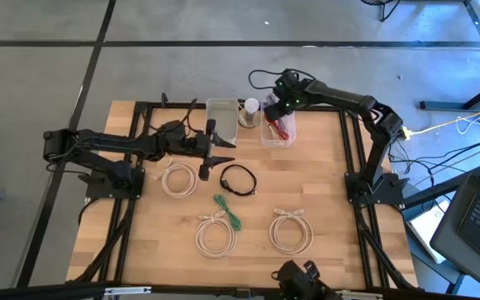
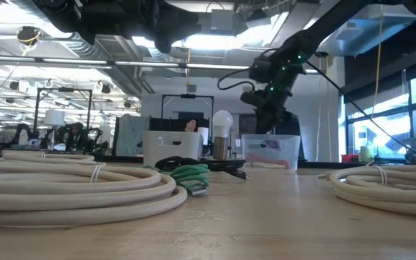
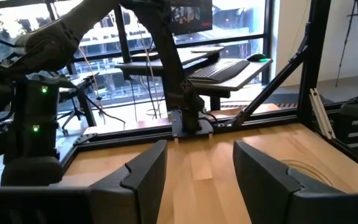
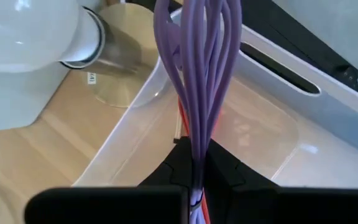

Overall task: Pick & Place USB Port
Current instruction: Put the violet charger cable into the transparent bin

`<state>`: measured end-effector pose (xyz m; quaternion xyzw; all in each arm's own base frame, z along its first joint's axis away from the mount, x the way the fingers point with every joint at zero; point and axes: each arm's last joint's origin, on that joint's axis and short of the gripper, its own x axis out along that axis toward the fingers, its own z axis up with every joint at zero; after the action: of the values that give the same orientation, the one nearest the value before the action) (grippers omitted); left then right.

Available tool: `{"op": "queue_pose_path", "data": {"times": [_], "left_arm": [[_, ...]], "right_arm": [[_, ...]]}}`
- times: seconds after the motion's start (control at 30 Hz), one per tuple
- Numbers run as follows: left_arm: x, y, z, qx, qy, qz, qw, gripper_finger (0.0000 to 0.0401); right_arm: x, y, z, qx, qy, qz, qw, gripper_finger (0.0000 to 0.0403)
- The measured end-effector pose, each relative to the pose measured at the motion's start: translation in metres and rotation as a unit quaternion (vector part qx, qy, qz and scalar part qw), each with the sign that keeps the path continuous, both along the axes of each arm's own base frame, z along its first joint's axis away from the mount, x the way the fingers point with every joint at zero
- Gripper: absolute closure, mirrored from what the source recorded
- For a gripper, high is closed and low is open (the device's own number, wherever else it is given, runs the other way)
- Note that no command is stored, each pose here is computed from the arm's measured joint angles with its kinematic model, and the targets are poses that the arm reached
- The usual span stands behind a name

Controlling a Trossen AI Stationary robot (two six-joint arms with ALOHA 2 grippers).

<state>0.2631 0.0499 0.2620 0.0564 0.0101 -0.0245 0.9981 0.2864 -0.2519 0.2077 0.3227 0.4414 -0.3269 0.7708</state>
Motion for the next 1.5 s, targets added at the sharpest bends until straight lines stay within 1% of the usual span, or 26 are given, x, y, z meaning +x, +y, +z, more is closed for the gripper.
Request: {"op": "queue_pose_path", "data": {"times": [0.33,0.57,0.67,0.9,1.0,1.27,1.3,1.37,1.5], "left_arm": [[0.000,0.000,-0.001,-0.001,0.003,0.000,1.000,0.0228],[0.000,0.000,-0.001,-0.001,0.003,0.000,1.000,0.0226],[0.000,0.000,-0.001,-0.001,0.003,0.000,1.000,0.0229],[0.000,0.000,-0.001,-0.001,0.003,0.000,1.000,0.0230],[0.000,0.000,-0.001,0.007,0.003,0.000,1.000,0.0230],[0.000,0.000,-0.001,0.012,0.003,0.000,1.000,0.0228],[0.000,0.000,-0.001,0.012,0.003,0.000,1.000,0.0228],[0.000,0.000,-0.001,0.012,0.003,0.000,1.000,0.0228],[0.000,0.000,-0.001,0.012,0.003,0.000,1.000,0.0232]], "right_arm": [[-0.004,0.004,-0.003,0.021,0.023,-0.001,1.000,0.0386],[-0.004,0.003,-0.004,0.021,0.029,-0.005,0.999,0.0386],[-0.003,0.002,-0.011,0.027,0.037,-0.005,0.999,0.0386],[0.002,-0.002,-0.036,0.047,0.061,-0.005,0.997,0.0386],[0.003,-0.003,-0.044,0.054,0.070,-0.005,0.996,0.0386],[0.004,-0.004,-0.050,0.056,0.075,-0.005,0.996,0.0386],[0.004,-0.004,-0.050,0.056,0.075,-0.005,0.996,0.0383],[0.004,-0.004,-0.050,0.056,0.075,-0.005,0.996,0.0364],[0.004,-0.005,-0.049,0.051,0.075,-0.006,0.996,0.0299]]}}
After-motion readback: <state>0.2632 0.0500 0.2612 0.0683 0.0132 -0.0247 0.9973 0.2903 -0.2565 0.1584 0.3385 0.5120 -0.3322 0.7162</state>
